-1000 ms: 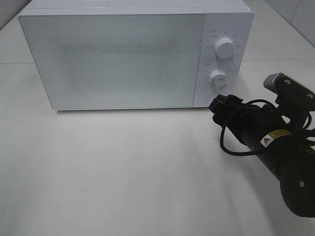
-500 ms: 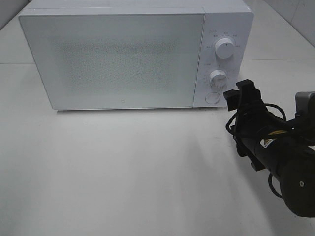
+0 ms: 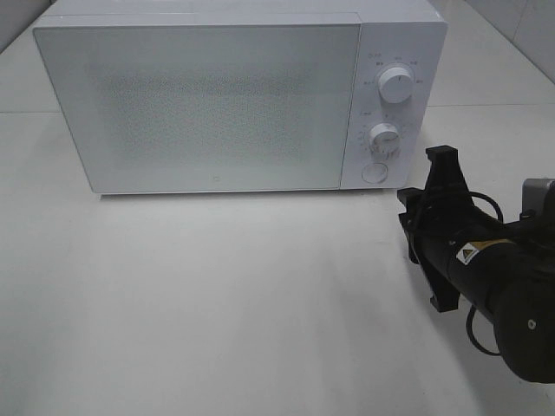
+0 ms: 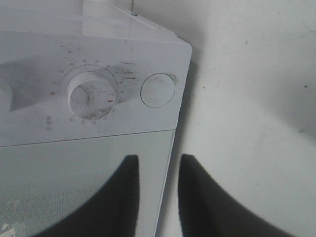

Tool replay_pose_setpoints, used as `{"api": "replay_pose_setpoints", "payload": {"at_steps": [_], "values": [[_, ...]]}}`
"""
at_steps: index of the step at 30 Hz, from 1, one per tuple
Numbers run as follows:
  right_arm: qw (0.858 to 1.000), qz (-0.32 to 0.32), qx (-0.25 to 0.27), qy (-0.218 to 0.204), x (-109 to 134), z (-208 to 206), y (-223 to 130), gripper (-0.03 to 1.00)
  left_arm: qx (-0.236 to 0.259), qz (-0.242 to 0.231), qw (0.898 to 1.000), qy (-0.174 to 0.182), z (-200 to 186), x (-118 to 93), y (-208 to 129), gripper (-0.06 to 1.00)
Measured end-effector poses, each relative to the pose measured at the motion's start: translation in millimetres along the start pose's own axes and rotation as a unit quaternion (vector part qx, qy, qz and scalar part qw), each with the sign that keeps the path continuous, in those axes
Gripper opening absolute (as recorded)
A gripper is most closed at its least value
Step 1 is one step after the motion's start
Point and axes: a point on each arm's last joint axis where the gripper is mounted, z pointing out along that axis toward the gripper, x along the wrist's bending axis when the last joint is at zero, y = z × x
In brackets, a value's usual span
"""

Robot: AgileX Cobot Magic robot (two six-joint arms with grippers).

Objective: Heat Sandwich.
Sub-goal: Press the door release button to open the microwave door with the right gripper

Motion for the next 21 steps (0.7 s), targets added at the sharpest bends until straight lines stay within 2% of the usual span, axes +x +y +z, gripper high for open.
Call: {"api": "replay_pose_setpoints", "payload": {"at_steps": [2,7,17,21], "values": [[1.0,0.014,0.001,0.0,0,0,0,0.1,0.0,0.0,1.0,0.0,0,0,0,0.99],[0.999,0.038,0.008,0.001,0,0,-2,0.02,0.0,0.0,1.0,0.0,0,0,0,0.99],[0.999,0.046,0.006,-0.017,0,5,3,0.01,0.0,0.0,1.0,0.0,0,0,0,0.99],[0.999,0.047,0.014,-0.013,9,18,7,0.01,0.0,0.0,1.0,0.0,0,0,0,0.99]]}}
